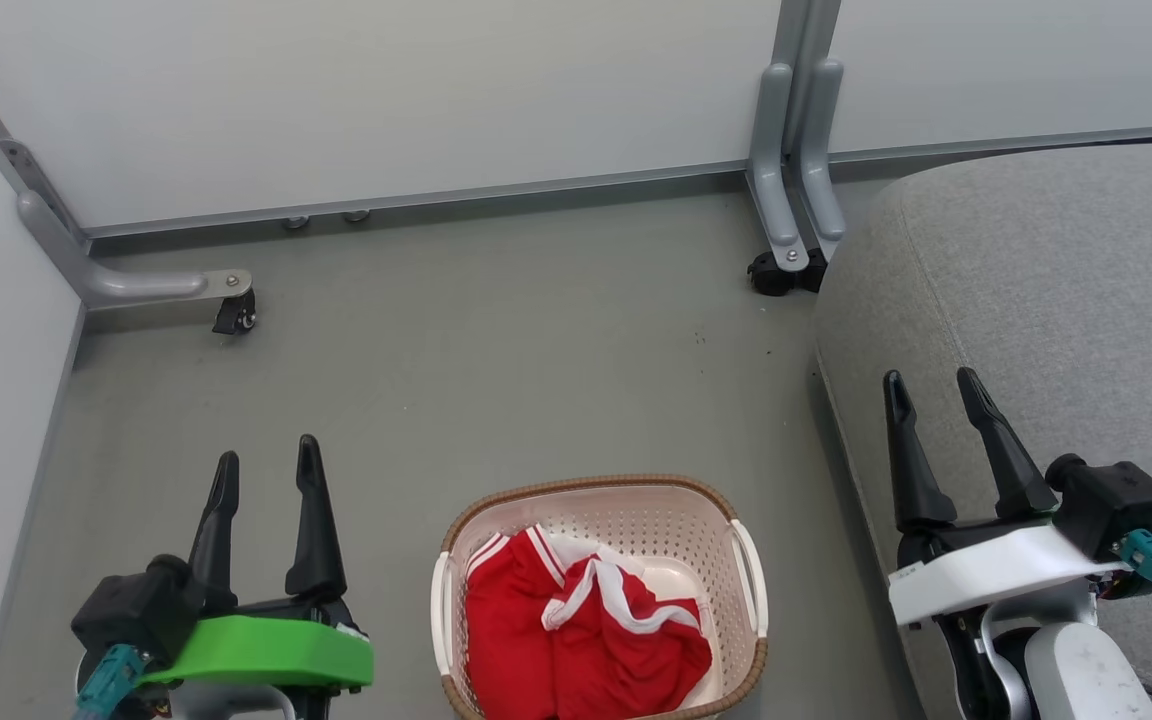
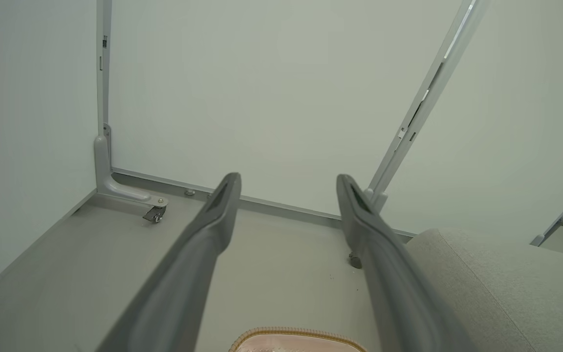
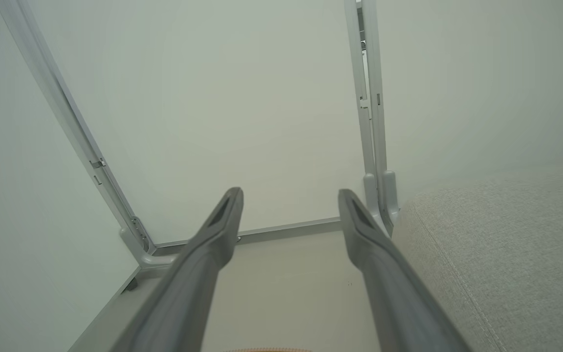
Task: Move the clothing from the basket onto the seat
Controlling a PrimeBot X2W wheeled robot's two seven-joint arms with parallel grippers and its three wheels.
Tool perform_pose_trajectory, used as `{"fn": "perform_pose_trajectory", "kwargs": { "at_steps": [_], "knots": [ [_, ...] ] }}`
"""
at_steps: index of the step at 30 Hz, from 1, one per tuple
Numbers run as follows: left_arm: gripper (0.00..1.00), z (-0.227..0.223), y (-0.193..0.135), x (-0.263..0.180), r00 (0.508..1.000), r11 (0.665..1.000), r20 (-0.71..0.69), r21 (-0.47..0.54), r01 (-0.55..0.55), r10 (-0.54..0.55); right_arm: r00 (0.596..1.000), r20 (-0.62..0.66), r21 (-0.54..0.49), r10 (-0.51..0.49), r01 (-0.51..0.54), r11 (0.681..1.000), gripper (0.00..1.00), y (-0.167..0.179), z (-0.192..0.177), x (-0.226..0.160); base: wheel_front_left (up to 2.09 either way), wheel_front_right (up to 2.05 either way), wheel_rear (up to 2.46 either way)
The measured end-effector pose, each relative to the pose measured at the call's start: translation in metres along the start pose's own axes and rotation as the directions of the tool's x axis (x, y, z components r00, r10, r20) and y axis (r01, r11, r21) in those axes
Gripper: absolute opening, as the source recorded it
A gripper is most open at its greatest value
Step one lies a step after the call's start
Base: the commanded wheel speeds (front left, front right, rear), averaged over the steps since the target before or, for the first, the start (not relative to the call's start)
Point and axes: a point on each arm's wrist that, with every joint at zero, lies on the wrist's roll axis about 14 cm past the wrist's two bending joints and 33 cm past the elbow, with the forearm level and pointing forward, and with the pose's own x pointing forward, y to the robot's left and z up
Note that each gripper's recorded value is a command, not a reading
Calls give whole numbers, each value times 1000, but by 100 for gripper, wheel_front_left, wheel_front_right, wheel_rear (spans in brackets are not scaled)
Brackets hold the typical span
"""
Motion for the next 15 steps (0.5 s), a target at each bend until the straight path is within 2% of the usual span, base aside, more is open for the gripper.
{"fn": "perform_pose_trajectory", "kwargs": {
  "at_steps": [15],
  "knots": [
    [100,-5,-18,-4,998,982,2,181,60,-61,999,-1,-134,42,-42,990,100,10,-3,-4,0,0,0]
  ]
}}
